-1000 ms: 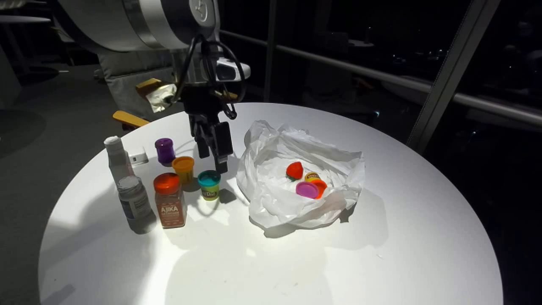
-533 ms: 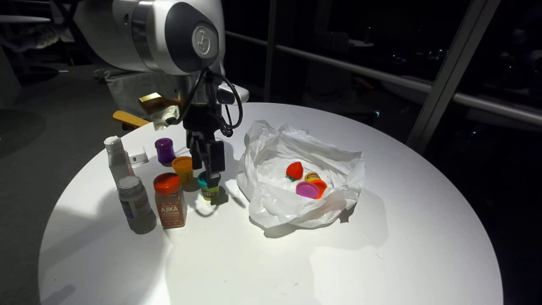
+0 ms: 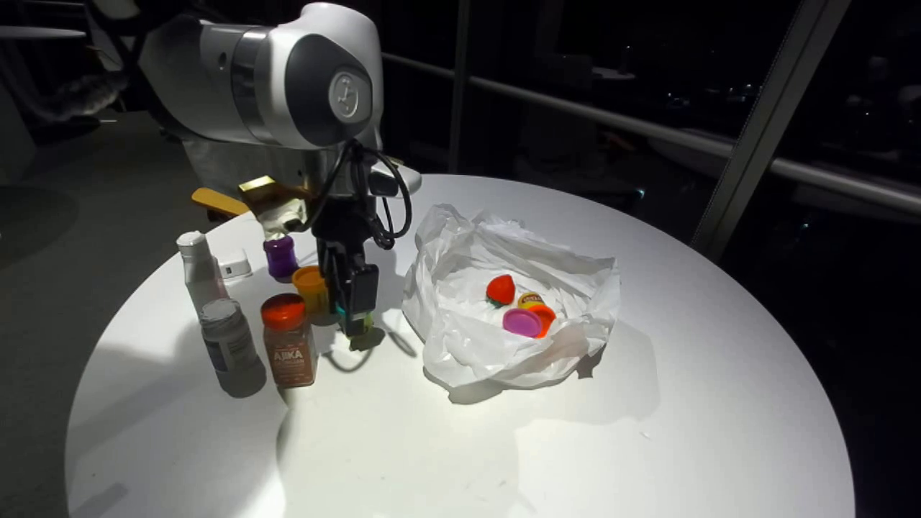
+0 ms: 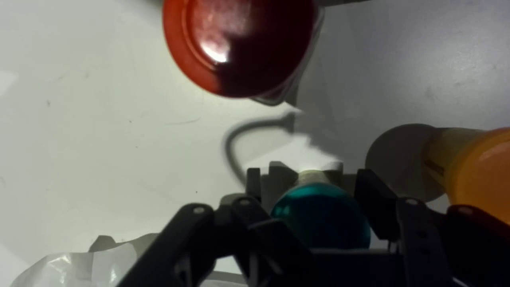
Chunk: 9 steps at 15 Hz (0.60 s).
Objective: Pick up all the objects surrounding the white plate and arrange them on the plate
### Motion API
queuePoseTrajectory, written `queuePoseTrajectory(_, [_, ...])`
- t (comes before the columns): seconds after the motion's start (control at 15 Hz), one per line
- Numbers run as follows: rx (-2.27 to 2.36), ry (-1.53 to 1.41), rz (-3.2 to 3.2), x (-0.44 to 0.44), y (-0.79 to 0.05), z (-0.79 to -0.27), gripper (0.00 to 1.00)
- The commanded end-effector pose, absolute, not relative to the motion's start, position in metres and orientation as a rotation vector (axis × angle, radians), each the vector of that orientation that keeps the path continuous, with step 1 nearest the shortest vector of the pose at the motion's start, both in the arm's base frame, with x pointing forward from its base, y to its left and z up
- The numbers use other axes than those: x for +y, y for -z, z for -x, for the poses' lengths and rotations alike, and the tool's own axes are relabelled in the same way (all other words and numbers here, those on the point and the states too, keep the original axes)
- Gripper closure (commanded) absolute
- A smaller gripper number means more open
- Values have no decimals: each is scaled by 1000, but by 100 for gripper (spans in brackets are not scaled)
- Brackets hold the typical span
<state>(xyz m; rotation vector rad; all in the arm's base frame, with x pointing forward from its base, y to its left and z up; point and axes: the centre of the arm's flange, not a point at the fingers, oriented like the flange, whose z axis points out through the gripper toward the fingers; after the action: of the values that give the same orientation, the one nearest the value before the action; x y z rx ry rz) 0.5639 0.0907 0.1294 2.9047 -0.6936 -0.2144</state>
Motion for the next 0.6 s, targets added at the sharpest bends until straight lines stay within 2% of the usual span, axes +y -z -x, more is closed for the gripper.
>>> queuePoseTrajectory(0.0, [-675, 162, -2877, 87, -132, -569, 67])
queuePoseTrajectory(0.13, [-660, 144, -2860, 83, -134, -570, 77])
queuePoseTrajectory(0.27, [-643, 132, -2846, 79, -136, -571, 80])
queuePoseTrajectory(0.53, [-582, 88, -2830, 77, -157, -568, 80])
